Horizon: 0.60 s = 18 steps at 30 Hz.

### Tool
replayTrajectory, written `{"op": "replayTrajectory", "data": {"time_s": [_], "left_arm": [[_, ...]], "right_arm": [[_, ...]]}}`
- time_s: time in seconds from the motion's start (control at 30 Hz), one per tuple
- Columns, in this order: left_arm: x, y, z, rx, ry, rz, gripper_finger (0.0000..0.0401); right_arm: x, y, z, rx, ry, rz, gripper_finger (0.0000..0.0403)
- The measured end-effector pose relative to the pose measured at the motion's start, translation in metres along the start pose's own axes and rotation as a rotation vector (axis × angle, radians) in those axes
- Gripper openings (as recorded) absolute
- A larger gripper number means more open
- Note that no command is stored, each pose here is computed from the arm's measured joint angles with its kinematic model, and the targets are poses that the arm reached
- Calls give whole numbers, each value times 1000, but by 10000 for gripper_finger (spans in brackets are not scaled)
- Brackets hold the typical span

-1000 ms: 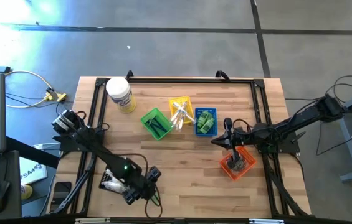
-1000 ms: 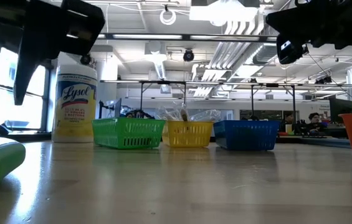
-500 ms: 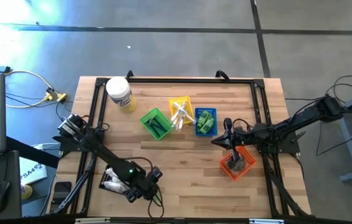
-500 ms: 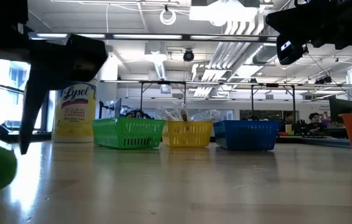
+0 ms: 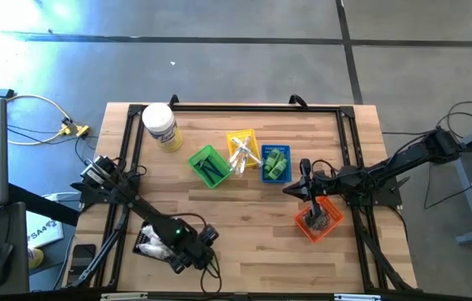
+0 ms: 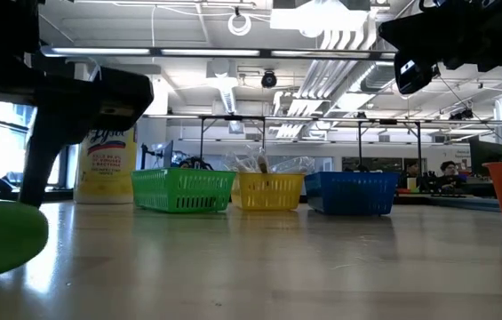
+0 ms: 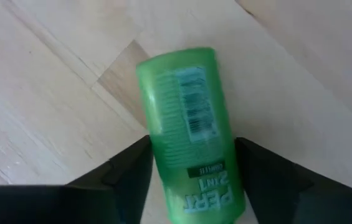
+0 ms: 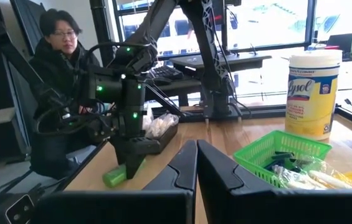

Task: Pick & Place Travel size toiletries
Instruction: Put the green shampoo into the blue basket

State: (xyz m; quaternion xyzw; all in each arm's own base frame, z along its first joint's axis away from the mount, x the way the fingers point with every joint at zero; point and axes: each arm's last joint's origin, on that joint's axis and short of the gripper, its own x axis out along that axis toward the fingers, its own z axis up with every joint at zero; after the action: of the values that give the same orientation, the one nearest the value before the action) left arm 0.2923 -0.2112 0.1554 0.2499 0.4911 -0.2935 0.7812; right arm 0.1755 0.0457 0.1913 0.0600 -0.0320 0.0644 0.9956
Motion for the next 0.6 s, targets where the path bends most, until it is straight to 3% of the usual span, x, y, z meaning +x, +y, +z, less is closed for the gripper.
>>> {"op": "replayTrajectory", "data": {"time_s": [0.2, 0.37, 0.6], "left_arm": [[0, 0, 2, -7, -21, 6, 147], [-15, 2, 4, 4, -49, 17, 145], [-67, 11, 8, 43, -167, 104, 164]], "right_arm": [[0, 0, 0, 0, 0, 0, 3], [0, 0, 0, 0, 0, 0, 4], [0, 0, 0, 0, 0, 0, 5]]}}
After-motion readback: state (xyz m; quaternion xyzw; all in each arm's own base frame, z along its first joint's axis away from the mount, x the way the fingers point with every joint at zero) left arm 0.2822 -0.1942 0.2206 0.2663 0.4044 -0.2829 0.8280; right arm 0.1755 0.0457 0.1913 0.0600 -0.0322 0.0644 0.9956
